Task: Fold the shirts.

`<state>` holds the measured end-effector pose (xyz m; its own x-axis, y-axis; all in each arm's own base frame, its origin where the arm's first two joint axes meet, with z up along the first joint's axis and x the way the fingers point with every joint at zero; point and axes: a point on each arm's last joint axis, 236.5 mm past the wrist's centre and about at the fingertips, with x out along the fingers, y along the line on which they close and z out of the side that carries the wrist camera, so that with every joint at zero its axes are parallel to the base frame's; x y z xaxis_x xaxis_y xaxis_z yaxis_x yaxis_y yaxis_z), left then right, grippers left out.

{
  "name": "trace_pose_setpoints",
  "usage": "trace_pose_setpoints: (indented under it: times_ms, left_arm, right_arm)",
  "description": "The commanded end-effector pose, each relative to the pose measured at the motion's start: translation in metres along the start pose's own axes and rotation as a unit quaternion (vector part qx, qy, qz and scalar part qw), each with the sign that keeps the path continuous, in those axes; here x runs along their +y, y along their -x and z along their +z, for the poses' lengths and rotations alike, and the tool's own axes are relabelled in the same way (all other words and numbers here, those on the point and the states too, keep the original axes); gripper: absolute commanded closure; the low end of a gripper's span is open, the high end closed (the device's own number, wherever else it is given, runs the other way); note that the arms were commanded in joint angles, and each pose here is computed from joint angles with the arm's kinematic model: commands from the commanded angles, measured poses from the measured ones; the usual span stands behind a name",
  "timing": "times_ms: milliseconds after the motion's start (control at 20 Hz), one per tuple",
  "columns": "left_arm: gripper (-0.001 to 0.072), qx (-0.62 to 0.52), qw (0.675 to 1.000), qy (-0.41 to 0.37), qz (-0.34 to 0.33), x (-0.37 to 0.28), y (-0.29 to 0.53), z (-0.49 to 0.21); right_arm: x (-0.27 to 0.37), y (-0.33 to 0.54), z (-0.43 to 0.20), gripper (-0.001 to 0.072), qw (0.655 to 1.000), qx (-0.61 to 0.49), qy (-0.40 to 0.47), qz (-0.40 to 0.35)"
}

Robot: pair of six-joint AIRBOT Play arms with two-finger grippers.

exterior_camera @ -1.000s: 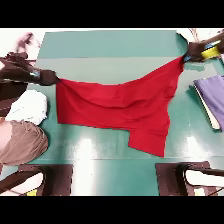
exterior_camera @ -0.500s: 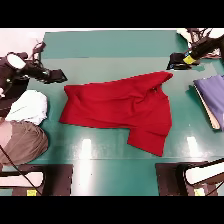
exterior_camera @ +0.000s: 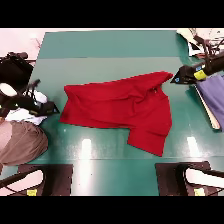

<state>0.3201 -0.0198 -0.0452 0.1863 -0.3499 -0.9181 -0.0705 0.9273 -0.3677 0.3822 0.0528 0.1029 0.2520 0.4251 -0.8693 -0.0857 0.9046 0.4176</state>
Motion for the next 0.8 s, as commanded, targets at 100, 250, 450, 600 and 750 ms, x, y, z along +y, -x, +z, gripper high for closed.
trace_pose_setpoints:
  times_ms: [100, 250, 450, 600, 750]
  left_arm:
    - [0.0168, 0.019, 0.999, 0.036, -0.034, -0.003, -0.034, -0.041]
    - [0.0169, -0.019, 0.997, 0.044, -0.053, -0.011, -0.033, -0.023]
    - [0.017, -0.034, 0.997, 0.049, -0.052, -0.01, -0.033, -0.015]
    - [0.0312, -0.024, 0.998, 0.021, -0.058, -0.029, -0.04, -0.02]
    - [0.0683, -0.016, 0.998, -0.017, -0.056, -0.046, -0.046, -0.024]
  right_arm:
    - [0.008, -0.01, -0.027, 0.0374, 1.0, -0.012, -0.017, 0.024]
    - [0.008, -0.011, -0.037, 0.0374, 0.999, -0.011, -0.02, 0.023]
    - [0.011, -0.007, -0.042, 0.0374, 0.999, -0.02, -0.018, 0.022]
    - [0.01, -0.009, -0.048, 0.0374, 0.999, -0.02, -0.021, 0.021]
    - [0.002, -0.022, -0.066, 0.0374, 0.999, 0.011, -0.031, 0.016]
